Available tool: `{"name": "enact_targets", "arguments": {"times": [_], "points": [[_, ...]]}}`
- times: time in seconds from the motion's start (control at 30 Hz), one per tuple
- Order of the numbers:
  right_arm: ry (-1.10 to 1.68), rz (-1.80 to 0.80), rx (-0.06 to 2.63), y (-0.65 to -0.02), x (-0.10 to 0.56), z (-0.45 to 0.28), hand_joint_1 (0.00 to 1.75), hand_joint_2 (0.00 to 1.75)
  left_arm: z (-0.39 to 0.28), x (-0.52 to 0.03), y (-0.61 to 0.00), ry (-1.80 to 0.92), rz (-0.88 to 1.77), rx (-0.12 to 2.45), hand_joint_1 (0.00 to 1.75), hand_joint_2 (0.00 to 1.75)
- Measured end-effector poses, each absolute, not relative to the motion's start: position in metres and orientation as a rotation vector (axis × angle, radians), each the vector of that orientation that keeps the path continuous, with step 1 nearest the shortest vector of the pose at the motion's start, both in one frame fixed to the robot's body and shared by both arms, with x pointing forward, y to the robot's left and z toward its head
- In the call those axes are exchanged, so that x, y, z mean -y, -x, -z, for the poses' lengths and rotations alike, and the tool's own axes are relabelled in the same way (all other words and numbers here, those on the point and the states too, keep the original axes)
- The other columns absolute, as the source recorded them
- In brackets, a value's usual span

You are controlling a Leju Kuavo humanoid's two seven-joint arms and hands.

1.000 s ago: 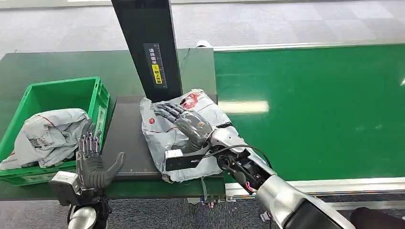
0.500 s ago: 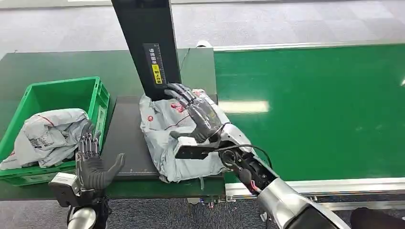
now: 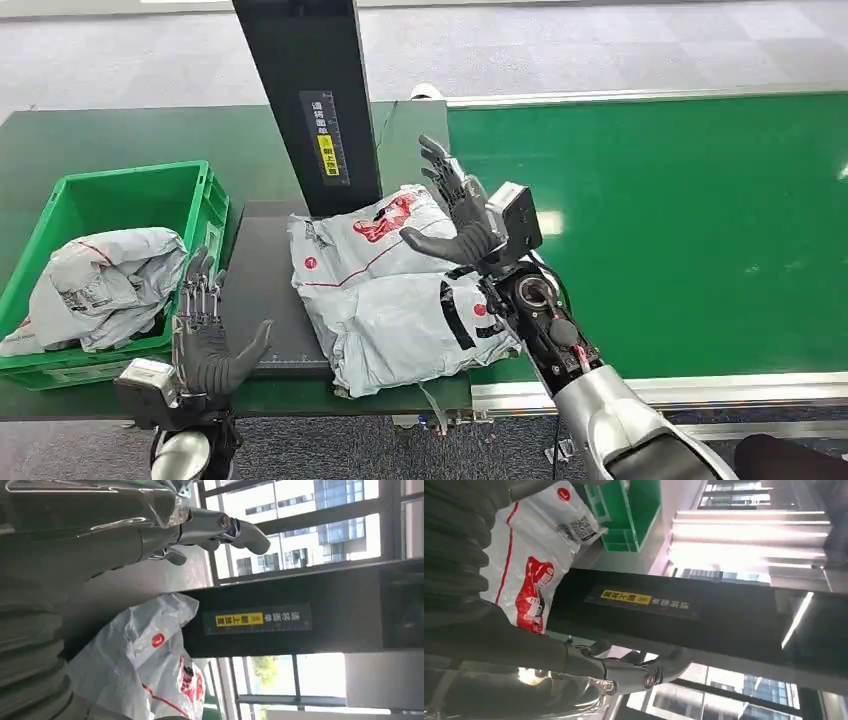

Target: Moved the parcel from conveyor to table for the left to box.

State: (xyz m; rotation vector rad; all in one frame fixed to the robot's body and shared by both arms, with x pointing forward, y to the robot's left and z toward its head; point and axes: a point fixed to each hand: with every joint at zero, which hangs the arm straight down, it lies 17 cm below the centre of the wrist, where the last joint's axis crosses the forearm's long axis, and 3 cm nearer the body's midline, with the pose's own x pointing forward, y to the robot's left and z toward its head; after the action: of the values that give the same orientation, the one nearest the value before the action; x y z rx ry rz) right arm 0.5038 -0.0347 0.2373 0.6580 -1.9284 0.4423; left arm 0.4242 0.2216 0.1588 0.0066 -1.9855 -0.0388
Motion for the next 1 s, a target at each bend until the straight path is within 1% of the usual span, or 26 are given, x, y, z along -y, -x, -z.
{"name": "enact_targets", "arguments": {"times": [0.13,0.33,0.8,0.93,1.0], "points": [[-0.678,-0.377,1.93,-0.507,0.043,-0.239,0.0,1.75,-0.159,-0.215,-0.424,-0.01,0.076,1.991,0.0,1.75],[-0.662,-0.246,1.942,-0.515,0.062,-0.247,0.0,1.75,-0.159,-0.184,-0.42,-0.056,0.256,2.015,0.0,1.75],[-0.654,-0.239,1.943,-0.515,0.067,-0.247,0.0,1.75,-0.165,-0.166,-0.42,-0.032,0.309,2.033,0.0,1.75],[-0.667,-0.22,1.94,-0.515,0.066,-0.248,0.0,1.75,-0.171,-0.149,-0.431,-0.071,0.411,2.044,0.0,1.75],[-0.678,-0.221,1.941,-0.513,0.061,-0.25,0.0,1.75,-0.172,-0.134,-0.446,-0.153,0.511,2.022,0.0,1.75]]}}
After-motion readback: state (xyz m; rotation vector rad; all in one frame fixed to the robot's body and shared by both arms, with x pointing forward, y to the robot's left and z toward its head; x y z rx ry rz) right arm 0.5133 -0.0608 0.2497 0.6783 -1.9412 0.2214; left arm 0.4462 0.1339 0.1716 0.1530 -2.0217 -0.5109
